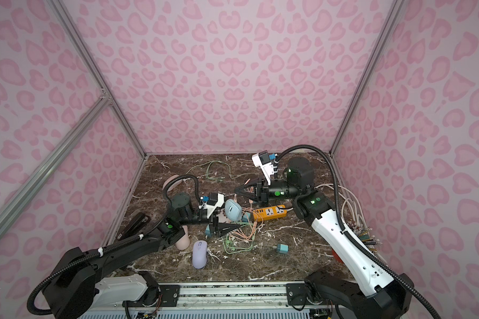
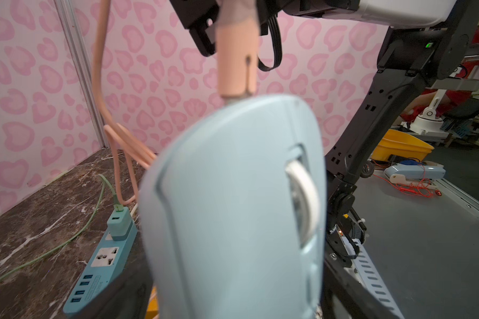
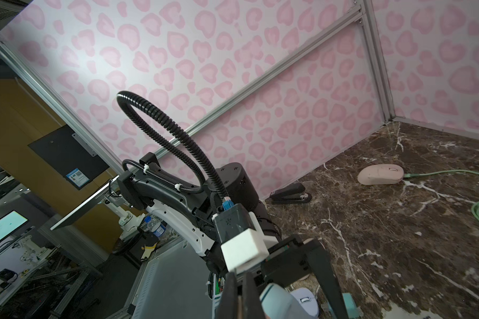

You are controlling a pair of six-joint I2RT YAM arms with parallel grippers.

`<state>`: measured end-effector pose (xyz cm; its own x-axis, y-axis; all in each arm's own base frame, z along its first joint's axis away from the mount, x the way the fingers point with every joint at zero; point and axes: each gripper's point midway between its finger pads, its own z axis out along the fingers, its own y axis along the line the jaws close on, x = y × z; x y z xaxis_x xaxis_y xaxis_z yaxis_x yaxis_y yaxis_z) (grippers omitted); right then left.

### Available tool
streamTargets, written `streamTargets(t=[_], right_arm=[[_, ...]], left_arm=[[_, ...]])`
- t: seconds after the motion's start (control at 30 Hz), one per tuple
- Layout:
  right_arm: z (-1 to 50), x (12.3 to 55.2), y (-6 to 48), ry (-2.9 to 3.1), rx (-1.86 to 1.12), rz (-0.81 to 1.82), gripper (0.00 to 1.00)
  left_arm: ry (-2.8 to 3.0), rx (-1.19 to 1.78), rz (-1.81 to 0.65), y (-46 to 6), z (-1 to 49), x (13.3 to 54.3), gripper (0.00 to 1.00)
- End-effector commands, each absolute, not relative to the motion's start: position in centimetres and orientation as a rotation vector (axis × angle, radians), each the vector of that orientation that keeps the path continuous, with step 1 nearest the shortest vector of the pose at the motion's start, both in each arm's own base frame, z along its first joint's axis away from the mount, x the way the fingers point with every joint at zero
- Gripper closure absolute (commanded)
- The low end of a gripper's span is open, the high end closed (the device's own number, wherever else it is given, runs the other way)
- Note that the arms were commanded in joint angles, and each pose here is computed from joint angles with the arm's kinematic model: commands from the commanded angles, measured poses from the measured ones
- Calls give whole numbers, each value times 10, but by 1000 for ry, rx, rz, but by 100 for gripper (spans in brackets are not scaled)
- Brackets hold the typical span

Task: Unplug the wireless mouse
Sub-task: Pick up the mouse from the center of the board.

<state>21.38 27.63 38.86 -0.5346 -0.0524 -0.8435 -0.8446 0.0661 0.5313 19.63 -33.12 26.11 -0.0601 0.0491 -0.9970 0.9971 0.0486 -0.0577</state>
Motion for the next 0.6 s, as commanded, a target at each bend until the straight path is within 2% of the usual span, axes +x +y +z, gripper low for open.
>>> streamTargets(t=[0.0, 0.1, 0.2, 0.43, 0.57], right_arm=[[393, 222, 277, 1652, -929, 1509, 100], [387, 238, 279, 1684, -905, 1446, 100], [381, 251, 279, 1711, -893, 1382, 100], [374, 260, 279, 1738, -878, 1335, 100], [378, 257, 280, 1722, -878, 1370, 100]], left_arm=[[1223, 1200, -1221, -331, 275, 189, 26], [1222, 1203, -1249, -332, 273, 187, 41], [1218, 1203, -1258, -332, 274, 185, 51], [1222, 1207, -1237, -330, 275, 185, 57], [1228, 1203, -1239, -331, 274, 188, 56]])
